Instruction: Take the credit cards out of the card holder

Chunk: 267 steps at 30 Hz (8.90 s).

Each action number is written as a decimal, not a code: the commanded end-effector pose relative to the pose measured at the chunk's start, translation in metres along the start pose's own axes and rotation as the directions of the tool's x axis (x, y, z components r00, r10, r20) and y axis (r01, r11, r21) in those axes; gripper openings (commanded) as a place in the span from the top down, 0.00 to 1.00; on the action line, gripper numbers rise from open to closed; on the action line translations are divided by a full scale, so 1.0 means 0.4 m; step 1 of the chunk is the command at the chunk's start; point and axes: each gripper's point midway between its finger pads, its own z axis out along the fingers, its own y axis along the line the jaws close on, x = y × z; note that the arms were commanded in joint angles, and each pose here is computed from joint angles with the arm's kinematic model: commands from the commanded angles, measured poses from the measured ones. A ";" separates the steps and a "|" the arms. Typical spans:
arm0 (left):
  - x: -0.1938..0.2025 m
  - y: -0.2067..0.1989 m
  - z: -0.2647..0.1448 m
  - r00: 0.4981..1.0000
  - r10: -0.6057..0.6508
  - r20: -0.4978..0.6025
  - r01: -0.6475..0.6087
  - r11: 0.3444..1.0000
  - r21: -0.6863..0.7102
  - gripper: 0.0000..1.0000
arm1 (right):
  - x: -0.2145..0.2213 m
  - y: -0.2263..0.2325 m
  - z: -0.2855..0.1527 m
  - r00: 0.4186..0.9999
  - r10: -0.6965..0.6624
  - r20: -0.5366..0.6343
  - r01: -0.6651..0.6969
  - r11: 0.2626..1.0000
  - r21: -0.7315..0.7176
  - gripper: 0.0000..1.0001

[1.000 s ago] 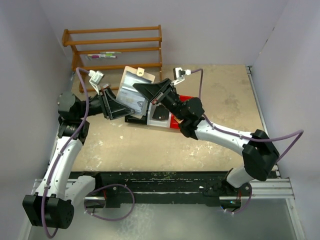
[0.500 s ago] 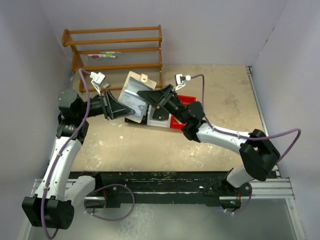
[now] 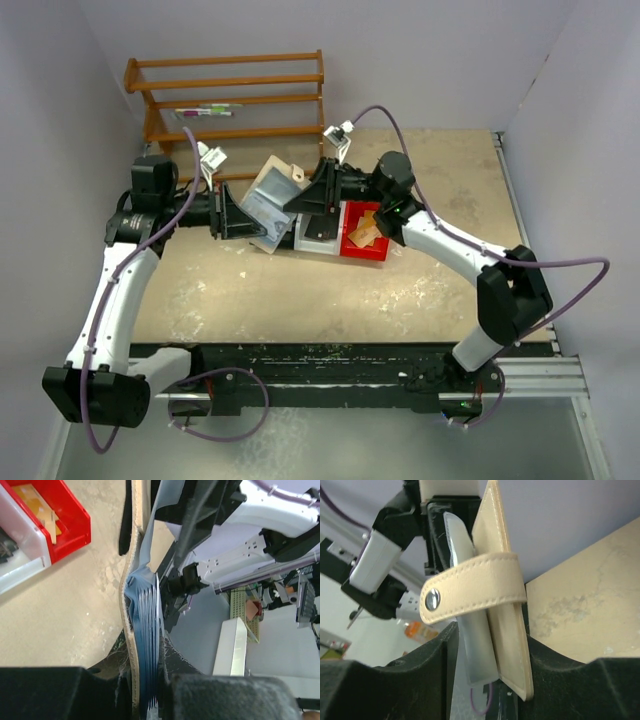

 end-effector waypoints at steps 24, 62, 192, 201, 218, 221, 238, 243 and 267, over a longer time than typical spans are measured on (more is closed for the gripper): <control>-0.050 -0.100 -0.019 0.979 0.127 0.161 -0.149 0.980 0.129 0.39 | -0.134 0.192 -0.012 0.877 0.020 0.480 0.020 0.997 -0.077 1.00; -0.079 -0.036 -0.024 0.975 -0.113 0.192 0.072 0.976 0.207 0.75 | -0.006 0.161 -0.031 0.877 0.096 0.471 -0.028 0.988 -0.149 1.00; -0.004 -0.092 -0.053 0.999 0.052 0.008 -0.053 0.969 0.242 0.88 | 0.094 0.089 -0.001 0.994 0.100 0.039 -0.099 0.994 -0.036 1.00; 0.001 -0.088 -0.052 0.999 0.038 0.000 -0.037 0.969 0.245 0.88 | 0.074 0.111 -0.005 0.996 0.058 0.070 -0.054 0.997 -0.052 0.75; -0.012 -0.064 -0.045 1.000 0.012 0.004 -0.013 0.980 0.200 0.82 | 0.092 0.138 0.062 0.997 0.083 -0.006 -0.083 0.988 -0.133 0.92; -0.010 -0.073 -0.048 1.000 0.022 0.000 -0.022 0.976 0.215 0.81 | 0.094 0.146 0.048 0.996 0.084 -0.014 -0.085 0.986 -0.142 0.99; -0.021 -0.049 -0.043 0.999 0.050 0.008 -0.050 0.986 0.158 0.81 | 0.065 0.126 -0.065 0.998 0.062 0.030 -0.059 0.995 -0.078 1.00; -0.036 0.092 -0.052 0.993 0.119 -0.016 -0.119 0.976 -0.184 0.84 | 0.017 0.055 -0.136 0.994 0.066 0.089 -0.072 0.995 0.065 1.00; -0.013 -0.021 -0.098 0.945 0.315 -0.089 -0.325 0.935 -0.139 0.89 | -0.038 -0.559 -0.034 0.954 0.110 0.279 -0.274 0.699 0.660 1.00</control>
